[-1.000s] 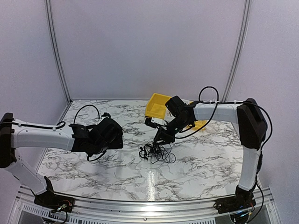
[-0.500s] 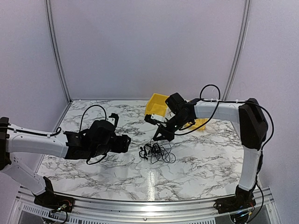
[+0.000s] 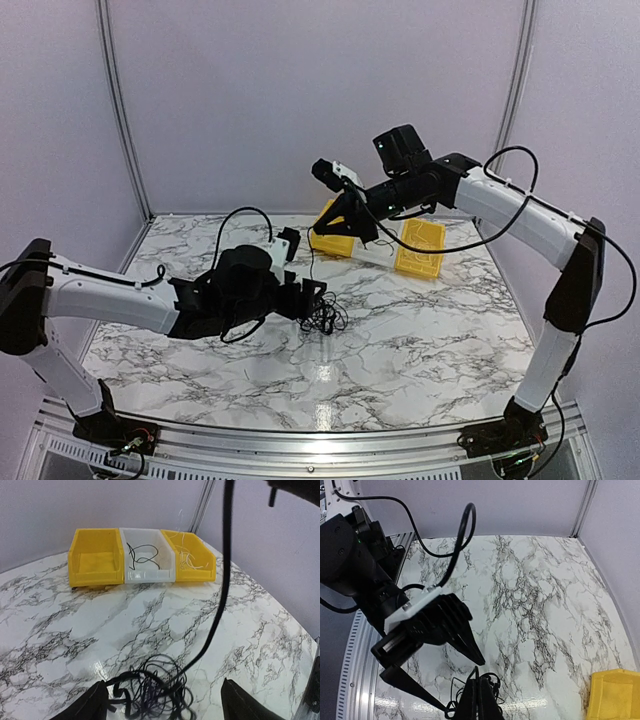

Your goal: Untangle the cables

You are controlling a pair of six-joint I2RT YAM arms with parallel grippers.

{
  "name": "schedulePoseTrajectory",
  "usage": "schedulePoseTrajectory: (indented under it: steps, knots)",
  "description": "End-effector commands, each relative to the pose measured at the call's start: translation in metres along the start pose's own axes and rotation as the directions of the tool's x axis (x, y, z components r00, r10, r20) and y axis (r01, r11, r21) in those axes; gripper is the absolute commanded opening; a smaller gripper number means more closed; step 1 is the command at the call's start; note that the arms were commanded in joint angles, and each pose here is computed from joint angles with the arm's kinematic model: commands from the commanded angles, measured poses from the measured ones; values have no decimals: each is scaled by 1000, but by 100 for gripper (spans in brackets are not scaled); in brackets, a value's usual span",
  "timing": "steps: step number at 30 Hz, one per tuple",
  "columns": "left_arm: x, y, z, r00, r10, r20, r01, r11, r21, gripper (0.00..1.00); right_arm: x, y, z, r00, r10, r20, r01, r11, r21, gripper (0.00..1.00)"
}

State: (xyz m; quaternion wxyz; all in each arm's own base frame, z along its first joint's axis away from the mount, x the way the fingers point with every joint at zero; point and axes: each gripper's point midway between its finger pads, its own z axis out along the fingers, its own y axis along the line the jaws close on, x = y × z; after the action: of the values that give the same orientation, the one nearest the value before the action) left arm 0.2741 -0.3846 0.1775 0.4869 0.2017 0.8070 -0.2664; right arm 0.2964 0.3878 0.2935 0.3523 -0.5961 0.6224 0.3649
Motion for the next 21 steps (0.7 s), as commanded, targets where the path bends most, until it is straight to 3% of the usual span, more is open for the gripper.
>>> schedulePoseTrajectory:
  steps: [1, 9, 16, 21]
  knots:
    - [-39, -12, 20, 991, 25, 131, -24, 1000, -11, 80, -47, 28, -21, 996, -46, 76, 49, 998, -39, 0]
    - [3, 13, 58, 997, 29, 73, -21, 993, -116, 54, -153, 58, -86, 952, -125, 281, 132, 991, -5, 0]
    - [49, 29, 58, 1000, -4, -19, 1, 993, -116, 50, -226, 67, -154, 849, -273, 453, 195, 958, 211, 0]
    - [74, 37, 54, 997, -4, -76, -5, 993, -115, 51, -255, 59, -189, 774, -384, 504, 190, 900, 393, 0]
